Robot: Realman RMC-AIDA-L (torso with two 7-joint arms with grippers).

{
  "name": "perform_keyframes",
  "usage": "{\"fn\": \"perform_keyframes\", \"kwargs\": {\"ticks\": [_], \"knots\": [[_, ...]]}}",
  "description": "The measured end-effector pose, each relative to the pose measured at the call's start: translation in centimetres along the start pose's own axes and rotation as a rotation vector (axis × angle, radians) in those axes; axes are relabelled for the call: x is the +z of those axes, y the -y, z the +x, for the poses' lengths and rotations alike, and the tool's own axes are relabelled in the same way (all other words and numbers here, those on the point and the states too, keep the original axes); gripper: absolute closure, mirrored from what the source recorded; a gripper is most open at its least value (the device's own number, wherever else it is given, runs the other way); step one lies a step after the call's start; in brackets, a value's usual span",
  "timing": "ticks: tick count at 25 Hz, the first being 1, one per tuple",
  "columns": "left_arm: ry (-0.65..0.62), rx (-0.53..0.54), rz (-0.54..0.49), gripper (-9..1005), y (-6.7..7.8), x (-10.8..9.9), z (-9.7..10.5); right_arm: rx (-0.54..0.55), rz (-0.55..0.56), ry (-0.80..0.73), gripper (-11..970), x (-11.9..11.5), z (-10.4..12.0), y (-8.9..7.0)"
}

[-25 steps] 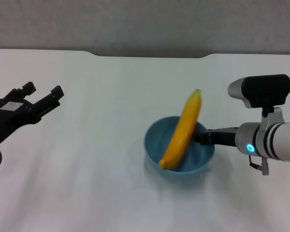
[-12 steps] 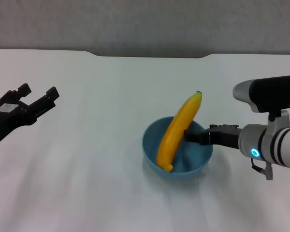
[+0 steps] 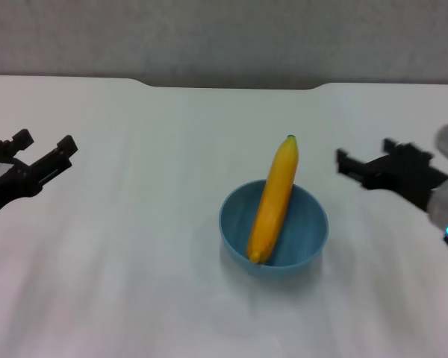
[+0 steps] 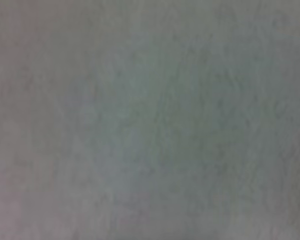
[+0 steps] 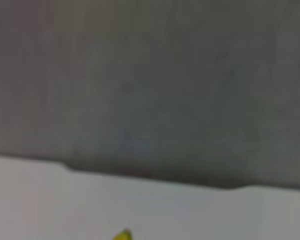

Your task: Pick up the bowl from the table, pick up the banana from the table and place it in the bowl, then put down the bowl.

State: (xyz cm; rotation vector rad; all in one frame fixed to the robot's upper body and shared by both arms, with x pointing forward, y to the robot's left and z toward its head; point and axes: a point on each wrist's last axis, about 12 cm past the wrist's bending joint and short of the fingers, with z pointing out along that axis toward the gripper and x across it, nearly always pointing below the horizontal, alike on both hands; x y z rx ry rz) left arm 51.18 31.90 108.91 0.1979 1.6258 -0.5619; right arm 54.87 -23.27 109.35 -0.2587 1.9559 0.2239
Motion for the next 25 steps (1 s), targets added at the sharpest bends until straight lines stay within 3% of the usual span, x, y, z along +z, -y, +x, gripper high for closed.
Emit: {"fn": "perform_keyframes", "kwargs": {"ticks": [7,16,25], "knots": [[0.088,0.037,-0.017,89,-0.5,-1.6,1.0,0.013,0.098,0.142,84,-1.7,1.2,1.6],[0.195,0.101,-0.198,89,-1.8,-4.0,3.2,-0.026,0.179,0.344,86,-3.5,4.7,1.8],[0.083,0.043,-0.399,89,-3.8,-4.4,6.4,-0.049,0.214,0.365,88,-4.3,8.4,3.2]]}}
